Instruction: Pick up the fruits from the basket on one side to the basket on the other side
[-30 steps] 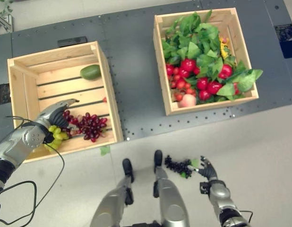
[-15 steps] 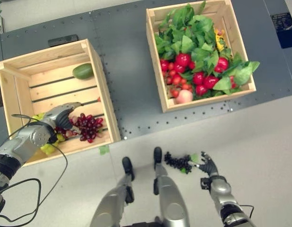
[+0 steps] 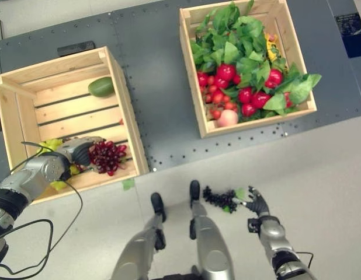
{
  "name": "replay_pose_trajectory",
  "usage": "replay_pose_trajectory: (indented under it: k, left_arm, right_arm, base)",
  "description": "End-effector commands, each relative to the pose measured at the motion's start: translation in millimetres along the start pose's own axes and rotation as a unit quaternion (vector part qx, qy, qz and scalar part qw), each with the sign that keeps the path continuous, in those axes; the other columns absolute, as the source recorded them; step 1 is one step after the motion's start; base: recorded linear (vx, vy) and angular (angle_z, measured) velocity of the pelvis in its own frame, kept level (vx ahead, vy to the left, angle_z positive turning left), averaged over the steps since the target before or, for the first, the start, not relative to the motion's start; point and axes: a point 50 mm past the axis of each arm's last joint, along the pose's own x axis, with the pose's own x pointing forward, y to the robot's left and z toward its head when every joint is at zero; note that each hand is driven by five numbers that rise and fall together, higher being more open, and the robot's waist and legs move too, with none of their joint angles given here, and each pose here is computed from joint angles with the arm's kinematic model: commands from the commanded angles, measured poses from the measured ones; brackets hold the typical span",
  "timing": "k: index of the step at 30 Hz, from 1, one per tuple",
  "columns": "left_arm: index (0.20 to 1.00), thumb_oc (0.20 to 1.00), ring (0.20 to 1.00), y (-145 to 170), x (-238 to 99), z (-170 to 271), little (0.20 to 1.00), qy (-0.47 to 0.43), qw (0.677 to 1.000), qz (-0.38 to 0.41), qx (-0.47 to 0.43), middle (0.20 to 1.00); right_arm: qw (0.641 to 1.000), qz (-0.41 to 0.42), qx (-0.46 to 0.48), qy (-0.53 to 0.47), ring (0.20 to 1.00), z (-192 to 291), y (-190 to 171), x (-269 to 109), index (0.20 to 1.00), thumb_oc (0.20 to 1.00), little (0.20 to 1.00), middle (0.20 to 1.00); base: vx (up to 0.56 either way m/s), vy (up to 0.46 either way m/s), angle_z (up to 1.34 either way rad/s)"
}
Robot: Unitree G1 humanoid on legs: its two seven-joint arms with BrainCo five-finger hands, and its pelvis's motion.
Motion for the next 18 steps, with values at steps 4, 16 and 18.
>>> replay_pose_trajectory:
  k: [4,16,18]
  left_arm:
    - [1.000,1.000,1.000,12.7,-4.2,-12.1,1.000,0.022,0.999,-0.003,0.035,1.000]
    - [1.000,1.000,1.000,-15.0,7.5,-14.7,1.000,0.064,0.998,-0.003,0.010,1.000]
    - [1.000,1.000,1.000,-21.4,11.1,-13.9,1.000,0.074,0.997,-0.005,0.002,1.000]
  right_arm:
    - [1.000,-0.006,0.009,-0.010,1.000,3.4,-8.8,-1.8,1.000,1.000,1.000,1.000]
    - [0.998,0.018,0.013,-0.057,1.000,22.8,3.0,0.1,1.000,1.000,1.000,1.000]
    - [0.998,0.024,0.010,-0.065,1.000,26.3,6.2,0.5,1.000,1.000,1.000,1.000]
  base:
    - [0.00,0.000,0.00]
    - [0.00,0.000,0.00]
    - [0.00,0.000,0.00]
